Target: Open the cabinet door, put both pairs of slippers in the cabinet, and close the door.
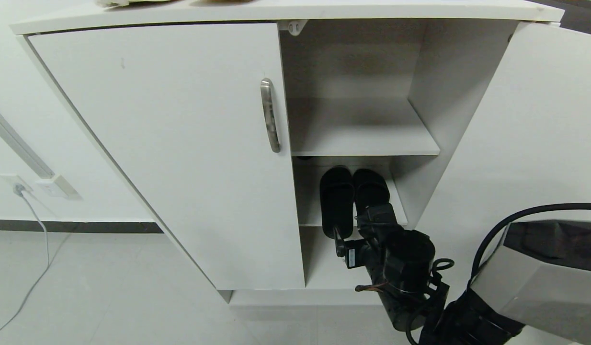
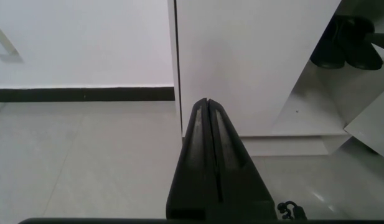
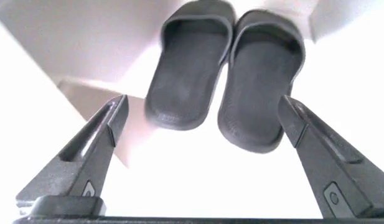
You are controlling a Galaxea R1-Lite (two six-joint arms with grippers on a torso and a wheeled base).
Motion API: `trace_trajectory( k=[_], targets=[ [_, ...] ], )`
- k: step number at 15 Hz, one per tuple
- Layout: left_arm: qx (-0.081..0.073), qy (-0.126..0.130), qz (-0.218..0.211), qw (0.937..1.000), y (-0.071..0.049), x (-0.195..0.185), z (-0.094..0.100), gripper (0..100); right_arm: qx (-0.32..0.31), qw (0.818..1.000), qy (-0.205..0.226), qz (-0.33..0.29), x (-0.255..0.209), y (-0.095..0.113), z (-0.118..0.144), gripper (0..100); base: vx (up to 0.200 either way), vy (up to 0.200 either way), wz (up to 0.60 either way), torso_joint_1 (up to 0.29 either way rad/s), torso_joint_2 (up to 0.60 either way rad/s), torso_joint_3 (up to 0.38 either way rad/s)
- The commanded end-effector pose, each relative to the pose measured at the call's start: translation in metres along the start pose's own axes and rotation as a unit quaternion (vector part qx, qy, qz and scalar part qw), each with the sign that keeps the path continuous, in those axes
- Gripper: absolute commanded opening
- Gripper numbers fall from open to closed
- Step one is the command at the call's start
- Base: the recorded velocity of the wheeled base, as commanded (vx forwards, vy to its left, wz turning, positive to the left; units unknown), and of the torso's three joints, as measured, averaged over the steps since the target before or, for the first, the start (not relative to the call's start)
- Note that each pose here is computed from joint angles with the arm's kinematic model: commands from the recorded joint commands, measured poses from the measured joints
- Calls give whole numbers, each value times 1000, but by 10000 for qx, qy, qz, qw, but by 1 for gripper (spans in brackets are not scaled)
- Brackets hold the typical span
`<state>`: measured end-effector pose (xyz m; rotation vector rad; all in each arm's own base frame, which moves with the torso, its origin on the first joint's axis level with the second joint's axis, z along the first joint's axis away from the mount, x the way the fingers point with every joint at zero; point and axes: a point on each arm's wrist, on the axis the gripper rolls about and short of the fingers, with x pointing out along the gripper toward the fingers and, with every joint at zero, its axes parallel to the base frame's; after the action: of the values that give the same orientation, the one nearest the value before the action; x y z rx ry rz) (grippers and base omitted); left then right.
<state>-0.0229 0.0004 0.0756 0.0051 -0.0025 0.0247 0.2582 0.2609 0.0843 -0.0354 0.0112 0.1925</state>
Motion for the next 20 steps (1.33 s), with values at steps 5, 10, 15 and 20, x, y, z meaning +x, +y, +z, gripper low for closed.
trace_trajectory(
  k=[5, 10, 15, 20],
  targets=[
    [-2, 5, -1, 10000, 0, 0, 0, 0, -2, 9999, 10, 112, -10, 2, 3, 100, -120, 0, 0, 1, 1, 2],
    [13, 5, 7, 10000, 0, 0, 0, 0, 3, 9999, 4, 112, -11, 1, 2, 100, -80, 0, 0, -1, 0, 1],
    [5, 5, -1, 10000, 0, 0, 0, 0, 13, 9999, -21, 112, -11, 1, 3, 100, 0, 0, 0, 0, 0, 0],
    [-2, 5, 7, 10000, 0, 0, 0, 0, -5, 9999, 4, 112, -12, 0, 2, 100, 0, 0, 0, 0, 0, 0]
  ],
)
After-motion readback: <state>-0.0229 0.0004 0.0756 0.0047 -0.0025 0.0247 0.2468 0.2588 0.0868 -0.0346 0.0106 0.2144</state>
